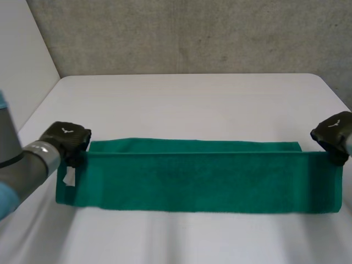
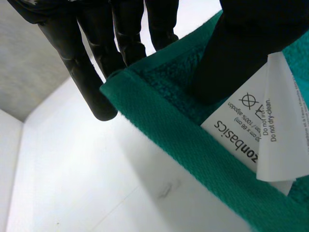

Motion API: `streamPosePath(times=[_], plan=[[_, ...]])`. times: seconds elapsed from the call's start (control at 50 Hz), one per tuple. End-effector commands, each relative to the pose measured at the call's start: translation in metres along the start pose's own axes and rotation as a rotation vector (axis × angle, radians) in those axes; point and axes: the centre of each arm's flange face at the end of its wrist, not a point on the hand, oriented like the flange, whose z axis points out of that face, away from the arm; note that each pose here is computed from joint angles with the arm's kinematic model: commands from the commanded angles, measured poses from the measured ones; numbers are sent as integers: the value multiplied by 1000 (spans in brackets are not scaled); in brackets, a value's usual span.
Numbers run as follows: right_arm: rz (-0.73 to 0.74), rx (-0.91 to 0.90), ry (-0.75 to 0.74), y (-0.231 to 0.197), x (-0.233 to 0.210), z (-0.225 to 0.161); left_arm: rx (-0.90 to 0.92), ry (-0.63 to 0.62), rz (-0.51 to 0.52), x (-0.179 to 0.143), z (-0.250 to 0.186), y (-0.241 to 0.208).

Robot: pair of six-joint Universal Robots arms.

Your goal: Fold the towel.

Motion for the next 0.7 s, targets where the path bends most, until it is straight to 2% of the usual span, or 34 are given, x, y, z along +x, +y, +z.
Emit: streamPosePath(times=[0.02,0.06,0.08,0.12,0.14,0.16,0.18,0.22,0.26,0.3,0.34,0.48,0.5,0.6,0.7], plan=[[-25,29,82,-29,12,39,115,-58,152,-21,43,-45],[-15,76,135,-42,25,39,156,-78,152,-26,43,-56],[19,194,263,-73,55,33,248,-128,155,-36,42,-81],[82,316,378,-99,80,23,382,-210,156,-50,39,-113],[178,455,486,-121,103,14,383,-210,156,-51,39,-114],[230,521,530,-129,113,10,548,-297,138,-64,29,-148],[278,585,570,-135,123,5,791,-398,63,-82,5,-188],[375,752,662,-149,144,-16,942,-457,-10,-97,-12,-207],[394,830,715,-155,155,-39,1091,-510,-117,-115,-31,-221],[384,863,736,-157,158,-64,1098,-512,-172,-122,-35,-218],[373,839,705,-154,151,-62,1045,-481,-208,-126,-30,-207],[333,677,471,-130,104,-17,851,-355,-251,-108,-4,-170],[328,662,451,-127,99,-15,780,-321,-260,-98,11,-151],[297,567,350,-110,71,9,652,-262,-274,-74,34,-114],[267,411,213,-78,26,54,542,-213,-285,-53,52,-80]])
